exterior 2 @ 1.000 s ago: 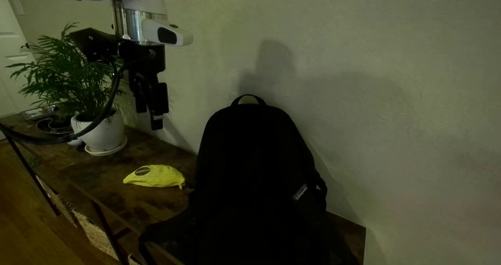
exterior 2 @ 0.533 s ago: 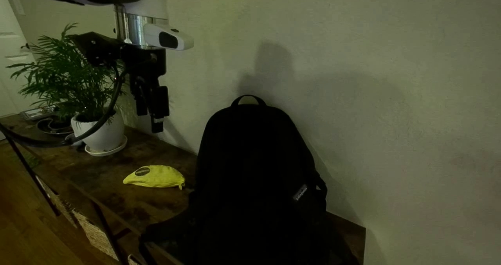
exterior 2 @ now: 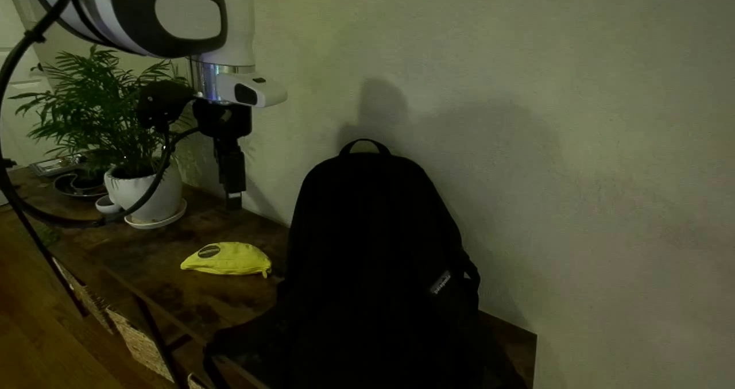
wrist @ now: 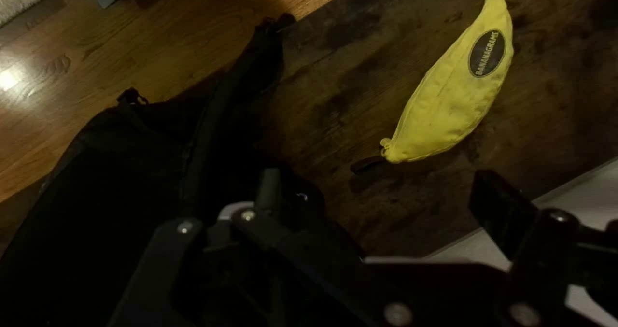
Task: Put the yellow thing in the bag
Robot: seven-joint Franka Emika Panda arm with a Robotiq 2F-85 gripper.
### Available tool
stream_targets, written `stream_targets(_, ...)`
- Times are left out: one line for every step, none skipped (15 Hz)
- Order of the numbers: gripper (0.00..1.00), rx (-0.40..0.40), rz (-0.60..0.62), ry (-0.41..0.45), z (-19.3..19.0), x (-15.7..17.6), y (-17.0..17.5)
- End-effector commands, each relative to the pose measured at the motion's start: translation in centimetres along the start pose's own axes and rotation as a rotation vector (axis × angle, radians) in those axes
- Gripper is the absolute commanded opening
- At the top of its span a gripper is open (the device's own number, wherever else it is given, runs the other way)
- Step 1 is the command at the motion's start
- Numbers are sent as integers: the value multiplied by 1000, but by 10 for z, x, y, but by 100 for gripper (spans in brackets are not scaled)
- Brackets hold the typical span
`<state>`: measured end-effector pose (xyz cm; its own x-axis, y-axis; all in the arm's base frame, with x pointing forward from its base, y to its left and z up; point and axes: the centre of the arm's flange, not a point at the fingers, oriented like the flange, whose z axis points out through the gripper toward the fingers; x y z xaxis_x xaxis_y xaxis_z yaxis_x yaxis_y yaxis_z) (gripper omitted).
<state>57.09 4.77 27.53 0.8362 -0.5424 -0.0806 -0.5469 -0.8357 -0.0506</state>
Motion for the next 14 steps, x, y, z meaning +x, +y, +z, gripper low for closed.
stream_targets(100, 16, 99, 0, 24, 1, -27)
stream_targets(100, 15, 110, -2, 30, 0, -32)
stream_targets(100, 13, 120, -2, 36, -2, -38)
stream_targets(100, 11, 131, -2, 41, -2, -42)
stream_targets(100, 19, 146, 1, 46, -2, -46)
stream_targets(100, 27, 161, 6, 49, -2, -49)
stream_targets(100, 39, 173, 6, 52, -2, -51)
stream_targets(100, 46, 180, 1, 54, -1, -52)
stream_targets(100, 17, 135, -7, 51, -2, -47)
stream_targets(100, 22, 142, -8, 53, -1, -48)
stream_targets(100, 24, 146, -10, 55, 0, -49)
stream_targets(100, 24, 148, -10, 55, 1, -49)
stream_targets(100, 25, 149, -10, 55, 1, -49)
stream_targets(100, 25, 150, -9, 55, 1, -49)
